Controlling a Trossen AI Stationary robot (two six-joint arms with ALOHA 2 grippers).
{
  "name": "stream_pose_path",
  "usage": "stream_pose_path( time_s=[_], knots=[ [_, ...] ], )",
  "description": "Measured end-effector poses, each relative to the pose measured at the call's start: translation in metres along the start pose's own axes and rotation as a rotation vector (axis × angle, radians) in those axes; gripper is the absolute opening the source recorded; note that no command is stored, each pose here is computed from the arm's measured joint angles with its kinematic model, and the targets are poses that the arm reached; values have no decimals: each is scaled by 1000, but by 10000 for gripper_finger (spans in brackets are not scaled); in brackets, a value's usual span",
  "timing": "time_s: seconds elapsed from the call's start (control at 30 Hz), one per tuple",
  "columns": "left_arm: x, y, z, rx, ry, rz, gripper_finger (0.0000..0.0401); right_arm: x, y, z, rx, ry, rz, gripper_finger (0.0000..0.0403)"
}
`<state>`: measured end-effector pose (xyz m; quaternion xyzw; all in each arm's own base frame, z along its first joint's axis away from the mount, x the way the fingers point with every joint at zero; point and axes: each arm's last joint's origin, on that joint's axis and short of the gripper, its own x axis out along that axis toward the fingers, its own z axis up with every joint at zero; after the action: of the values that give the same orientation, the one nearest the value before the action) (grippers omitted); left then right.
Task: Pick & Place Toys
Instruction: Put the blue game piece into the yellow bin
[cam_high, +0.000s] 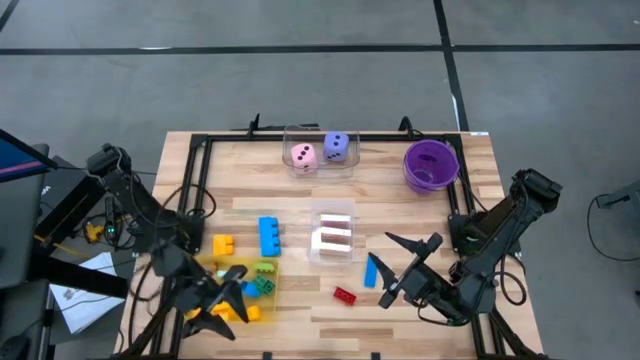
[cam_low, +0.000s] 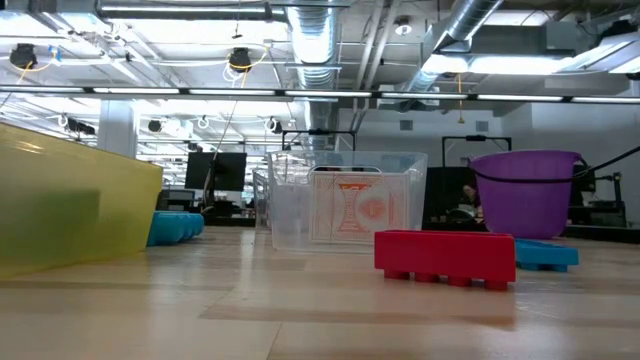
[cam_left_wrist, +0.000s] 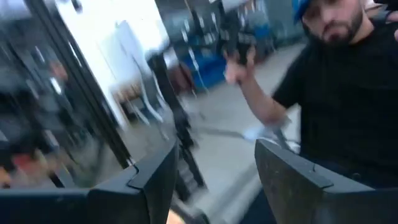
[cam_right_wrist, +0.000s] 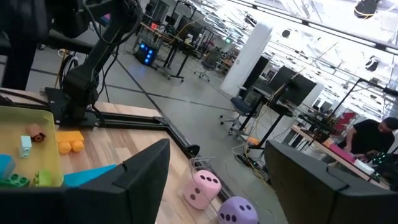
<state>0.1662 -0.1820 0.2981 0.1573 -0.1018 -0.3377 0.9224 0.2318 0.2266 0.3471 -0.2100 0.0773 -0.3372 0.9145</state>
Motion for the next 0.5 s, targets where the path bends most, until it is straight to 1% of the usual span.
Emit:
stream_pose_path(
  time_s=[0.07,0.13,0.4,0.5],
  knots=[
    [0,2,6,70,-61,24,212,0,0,0,1,0,0,256],
    [0,3,7,103,-73,32,216,-2,0,0,1,-3,6,256],
    [3,0,1,110,-33,13,221,-6,0,1,6,-9,18,256],
    [3,1,1,110,-17,42,219,-6,0,1,13,-8,17,256]
  ],
)
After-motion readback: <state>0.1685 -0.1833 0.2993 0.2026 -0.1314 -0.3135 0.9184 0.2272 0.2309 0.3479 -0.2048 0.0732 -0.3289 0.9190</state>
